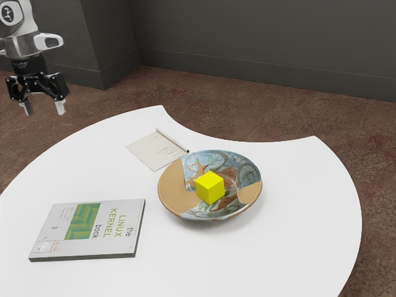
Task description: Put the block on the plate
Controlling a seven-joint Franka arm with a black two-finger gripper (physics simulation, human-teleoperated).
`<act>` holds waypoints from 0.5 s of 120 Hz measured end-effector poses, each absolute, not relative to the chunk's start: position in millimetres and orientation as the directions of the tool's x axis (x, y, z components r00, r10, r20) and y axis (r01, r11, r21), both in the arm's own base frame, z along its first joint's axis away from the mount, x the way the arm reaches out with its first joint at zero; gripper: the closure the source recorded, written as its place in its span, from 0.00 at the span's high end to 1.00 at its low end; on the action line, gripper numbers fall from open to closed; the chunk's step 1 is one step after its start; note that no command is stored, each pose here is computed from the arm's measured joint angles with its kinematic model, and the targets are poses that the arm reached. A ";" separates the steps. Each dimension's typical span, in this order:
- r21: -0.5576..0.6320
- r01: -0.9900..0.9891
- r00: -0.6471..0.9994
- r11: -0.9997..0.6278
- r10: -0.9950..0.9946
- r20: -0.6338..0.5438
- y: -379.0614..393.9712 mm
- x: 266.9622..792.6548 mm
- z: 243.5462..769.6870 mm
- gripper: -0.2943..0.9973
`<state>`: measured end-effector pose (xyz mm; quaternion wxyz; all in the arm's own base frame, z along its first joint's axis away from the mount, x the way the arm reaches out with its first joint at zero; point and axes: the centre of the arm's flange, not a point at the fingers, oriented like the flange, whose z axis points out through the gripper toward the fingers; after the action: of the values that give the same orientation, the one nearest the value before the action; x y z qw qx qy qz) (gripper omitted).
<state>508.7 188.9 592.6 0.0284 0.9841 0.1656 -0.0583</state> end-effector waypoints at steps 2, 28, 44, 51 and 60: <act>0.036 0.338 0.935 -0.941 0.331 -0.124 192.2 507.5 592.7 0.77; 0.032 0.430 0.897 -0.902 0.423 -0.127 228.5 493.0 592.4 0.77; 0.030 0.475 0.875 -0.880 0.468 -0.128 246.9 484.2 592.0 0.77; 0.030 0.492 0.865 -0.870 0.485 -0.128 254.2 480.3 592.2 0.77; 0.029 0.513 0.853 -0.858 0.506 -0.128 262.9 475.4 592.4 0.77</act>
<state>475.4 262.9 592.4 0.0311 0.9621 0.2648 -0.0582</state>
